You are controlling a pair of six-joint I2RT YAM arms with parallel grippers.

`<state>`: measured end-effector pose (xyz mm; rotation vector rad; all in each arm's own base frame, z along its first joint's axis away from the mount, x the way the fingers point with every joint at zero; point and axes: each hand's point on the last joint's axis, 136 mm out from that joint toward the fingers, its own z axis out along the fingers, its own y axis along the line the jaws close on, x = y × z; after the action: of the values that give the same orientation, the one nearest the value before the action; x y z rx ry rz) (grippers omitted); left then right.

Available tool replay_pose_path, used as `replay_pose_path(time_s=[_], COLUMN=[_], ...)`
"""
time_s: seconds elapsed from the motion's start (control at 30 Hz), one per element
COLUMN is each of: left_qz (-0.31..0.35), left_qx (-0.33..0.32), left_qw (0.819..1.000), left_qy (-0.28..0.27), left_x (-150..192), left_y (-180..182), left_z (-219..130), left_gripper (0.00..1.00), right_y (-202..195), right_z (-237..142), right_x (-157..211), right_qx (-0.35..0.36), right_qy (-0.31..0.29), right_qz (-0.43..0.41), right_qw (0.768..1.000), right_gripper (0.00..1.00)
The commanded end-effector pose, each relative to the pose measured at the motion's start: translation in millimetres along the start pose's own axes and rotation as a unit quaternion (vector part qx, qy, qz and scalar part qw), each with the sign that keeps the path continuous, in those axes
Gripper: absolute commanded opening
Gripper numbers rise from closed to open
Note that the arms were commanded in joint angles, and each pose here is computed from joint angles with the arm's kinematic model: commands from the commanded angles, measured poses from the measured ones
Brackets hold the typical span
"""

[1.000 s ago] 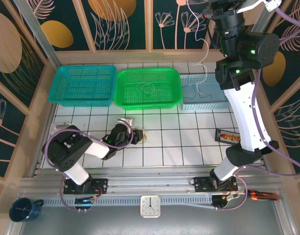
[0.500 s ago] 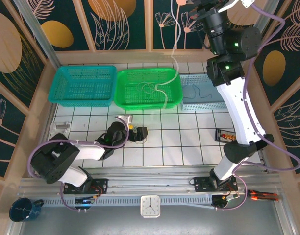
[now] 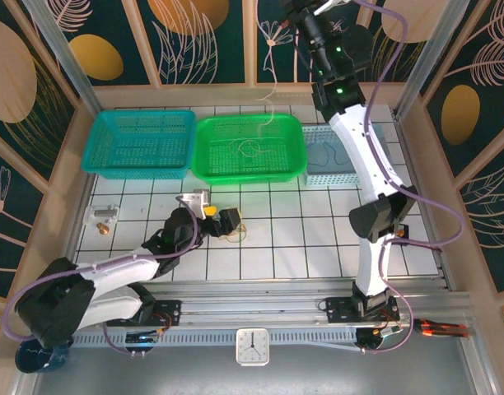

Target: Untangle the cables

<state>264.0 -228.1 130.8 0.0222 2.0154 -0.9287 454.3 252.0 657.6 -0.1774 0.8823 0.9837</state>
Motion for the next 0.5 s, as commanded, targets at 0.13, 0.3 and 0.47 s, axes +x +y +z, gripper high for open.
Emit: replay_pose_path(time_s=[0.13, 0.3, 0.47], left_qz=[-0.034, -0.036, -0.038], left_qx=[-0.033, -0.031, -0.029], left_qw=[0.997, 0.996, 0.996], left_qy=[-0.059, -0.078, -0.075], left_x=[-20, -29, -30], left_y=[13, 10, 8], left_z=[-25, -30, -25], left_gripper=[0.99, 0.99, 0.99], right_y=[-35, -47, -46], right_z=[-31, -67, -97], right_x=[70, 118, 157], right_qx=[0.028, 0.05, 0.065], right_qy=[0.069, 0.119, 0.16], right_qz=[0.039, 0.061, 0.077], right_qw=[0.996, 0.99, 0.982], right_gripper=[0.0, 0.0, 0.0])
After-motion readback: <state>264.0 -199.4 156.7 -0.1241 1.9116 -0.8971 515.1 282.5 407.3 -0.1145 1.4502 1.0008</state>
